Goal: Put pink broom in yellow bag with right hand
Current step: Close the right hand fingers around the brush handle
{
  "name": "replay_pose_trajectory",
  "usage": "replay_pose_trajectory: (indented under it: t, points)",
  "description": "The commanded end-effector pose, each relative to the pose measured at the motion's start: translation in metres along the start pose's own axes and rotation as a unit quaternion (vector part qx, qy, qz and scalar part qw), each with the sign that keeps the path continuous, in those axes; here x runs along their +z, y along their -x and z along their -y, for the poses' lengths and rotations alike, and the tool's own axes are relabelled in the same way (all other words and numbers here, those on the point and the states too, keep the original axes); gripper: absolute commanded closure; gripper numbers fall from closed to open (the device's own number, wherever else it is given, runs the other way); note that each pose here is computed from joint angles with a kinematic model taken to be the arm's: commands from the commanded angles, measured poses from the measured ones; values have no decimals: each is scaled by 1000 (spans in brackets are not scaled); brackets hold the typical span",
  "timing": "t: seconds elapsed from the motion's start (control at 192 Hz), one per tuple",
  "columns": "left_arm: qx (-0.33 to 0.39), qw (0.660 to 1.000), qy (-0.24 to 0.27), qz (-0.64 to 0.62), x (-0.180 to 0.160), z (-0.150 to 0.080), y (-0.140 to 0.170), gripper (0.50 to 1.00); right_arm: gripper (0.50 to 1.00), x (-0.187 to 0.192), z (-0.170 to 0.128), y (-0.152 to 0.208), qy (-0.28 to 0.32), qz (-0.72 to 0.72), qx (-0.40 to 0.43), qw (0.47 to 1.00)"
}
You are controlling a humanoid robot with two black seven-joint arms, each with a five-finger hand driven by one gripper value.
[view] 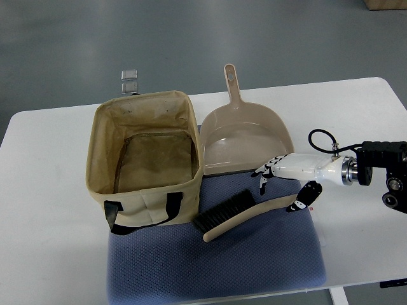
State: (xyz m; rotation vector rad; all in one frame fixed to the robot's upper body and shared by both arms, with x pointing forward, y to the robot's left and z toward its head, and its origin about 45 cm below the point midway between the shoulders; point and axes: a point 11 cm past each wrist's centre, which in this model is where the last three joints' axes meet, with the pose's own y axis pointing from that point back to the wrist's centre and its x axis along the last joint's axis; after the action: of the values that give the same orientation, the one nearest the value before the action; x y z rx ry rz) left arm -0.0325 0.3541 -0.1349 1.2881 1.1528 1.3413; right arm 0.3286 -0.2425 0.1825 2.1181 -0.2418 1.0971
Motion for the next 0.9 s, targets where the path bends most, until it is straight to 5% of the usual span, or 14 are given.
replay_pose_trajectory:
  t: [0.0, 0.548, 0.893]
  points:
    - [0, 1000, 0, 0, 0, 0, 0, 500, 597, -1, 2, 3, -1, -7, 2, 1000]
    - [0, 1000, 0, 0, 0, 0, 0, 500, 709, -1, 5, 12, 8, -20, 7, 1000]
    - [0, 1000, 0, 0, 0, 0, 0, 500, 955, -1, 5, 22, 9, -33, 2, 999]
